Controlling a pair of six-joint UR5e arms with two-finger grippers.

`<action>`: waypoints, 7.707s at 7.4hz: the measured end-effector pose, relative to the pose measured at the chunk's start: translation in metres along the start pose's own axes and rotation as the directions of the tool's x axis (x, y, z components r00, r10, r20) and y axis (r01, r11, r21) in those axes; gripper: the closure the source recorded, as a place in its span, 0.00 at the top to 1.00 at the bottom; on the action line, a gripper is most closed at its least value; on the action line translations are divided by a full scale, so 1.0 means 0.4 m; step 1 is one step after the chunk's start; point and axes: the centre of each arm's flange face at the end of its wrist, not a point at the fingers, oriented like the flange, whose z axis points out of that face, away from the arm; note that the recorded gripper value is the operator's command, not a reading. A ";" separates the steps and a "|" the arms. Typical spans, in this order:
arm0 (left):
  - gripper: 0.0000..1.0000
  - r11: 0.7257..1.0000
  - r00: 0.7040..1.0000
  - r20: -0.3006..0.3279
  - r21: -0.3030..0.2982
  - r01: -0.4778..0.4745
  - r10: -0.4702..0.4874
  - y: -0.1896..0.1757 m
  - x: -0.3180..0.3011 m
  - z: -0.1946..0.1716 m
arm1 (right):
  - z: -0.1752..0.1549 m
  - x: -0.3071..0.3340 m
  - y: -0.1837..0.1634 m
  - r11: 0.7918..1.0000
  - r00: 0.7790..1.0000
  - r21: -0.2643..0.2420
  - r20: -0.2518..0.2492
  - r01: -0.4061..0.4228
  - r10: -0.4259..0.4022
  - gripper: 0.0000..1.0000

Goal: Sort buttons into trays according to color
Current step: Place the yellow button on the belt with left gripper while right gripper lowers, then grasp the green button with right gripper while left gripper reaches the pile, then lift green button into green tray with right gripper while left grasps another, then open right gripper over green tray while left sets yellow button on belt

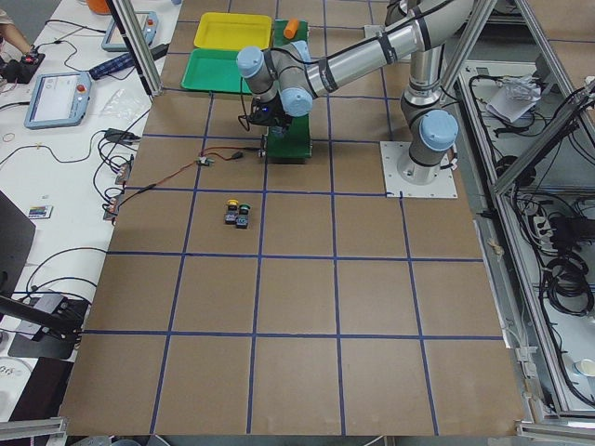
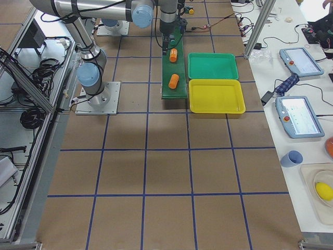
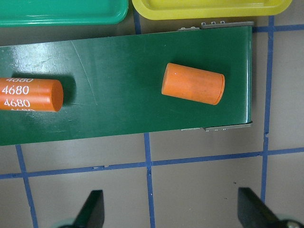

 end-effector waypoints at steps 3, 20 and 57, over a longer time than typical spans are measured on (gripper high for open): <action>1.00 0.998 1.000 -0.005 0.066 0.013 -0.012 0.028 -0.036 0.032 | 0.003 -0.004 0.002 0.998 0.998 -0.003 0.008 -0.062 0.062 1.00; 1.00 -0.400 -0.365 0.301 0.061 -0.915 0.881 -0.773 0.112 -0.013 | 0.223 -0.373 -0.113 0.471 0.465 -0.078 0.087 -0.879 0.881 1.00; 0.85 -0.536 -0.516 0.285 -0.010 -0.844 0.808 0.118 -0.063 0.037 | 0.327 -0.314 -0.365 0.324 0.306 -0.068 0.194 -0.944 0.932 1.00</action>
